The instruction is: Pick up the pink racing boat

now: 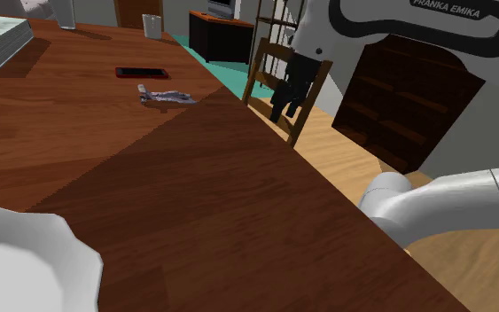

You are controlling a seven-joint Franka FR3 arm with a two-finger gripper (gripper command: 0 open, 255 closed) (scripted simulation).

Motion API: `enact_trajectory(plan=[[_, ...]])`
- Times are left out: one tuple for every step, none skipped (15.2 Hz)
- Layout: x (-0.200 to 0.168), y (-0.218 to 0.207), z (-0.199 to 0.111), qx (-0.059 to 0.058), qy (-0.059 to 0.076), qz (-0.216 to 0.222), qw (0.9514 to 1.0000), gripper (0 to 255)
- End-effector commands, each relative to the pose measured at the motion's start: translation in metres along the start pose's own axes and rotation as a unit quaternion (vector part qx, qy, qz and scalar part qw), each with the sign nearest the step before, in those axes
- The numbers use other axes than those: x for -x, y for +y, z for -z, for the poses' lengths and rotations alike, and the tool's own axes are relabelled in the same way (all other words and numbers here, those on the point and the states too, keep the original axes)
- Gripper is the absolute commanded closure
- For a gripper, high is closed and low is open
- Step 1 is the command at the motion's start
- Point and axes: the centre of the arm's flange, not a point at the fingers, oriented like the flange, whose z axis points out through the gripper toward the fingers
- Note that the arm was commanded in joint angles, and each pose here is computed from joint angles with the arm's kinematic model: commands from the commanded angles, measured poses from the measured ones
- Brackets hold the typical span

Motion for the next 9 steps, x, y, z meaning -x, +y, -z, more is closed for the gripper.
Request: enact_trajectory(plan=[[0.000, 0.000, 0.000, 0.000, 0.000, 0.000, 1.0000, 0], [-0.014, -0.002, 0.001, -0.001, -0.003, 0.022, 0.9998, 0], [-0.028, -0.005, 0.003, -0.002, -0.007, 0.044, 0.9990, 0], [-0.042, -0.008, 0.004, -0.002, -0.010, 0.065, 0.9978, 0], [-0.055, -0.012, 0.005, -0.003, -0.013, 0.087, 0.9961, 0], [-0.069, -0.016, 0.006, -0.004, -0.017, 0.109, 0.9939, 0], [-0.082, -0.021, 0.007, -0.005, -0.020, 0.131, 0.9912, 0], [-0.095, -0.027, 0.008, -0.006, -0.024, 0.152, 0.9881, 0], [-0.108, -0.033, 0.009, -0.006, -0.027, 0.174, 0.9844, 0]])
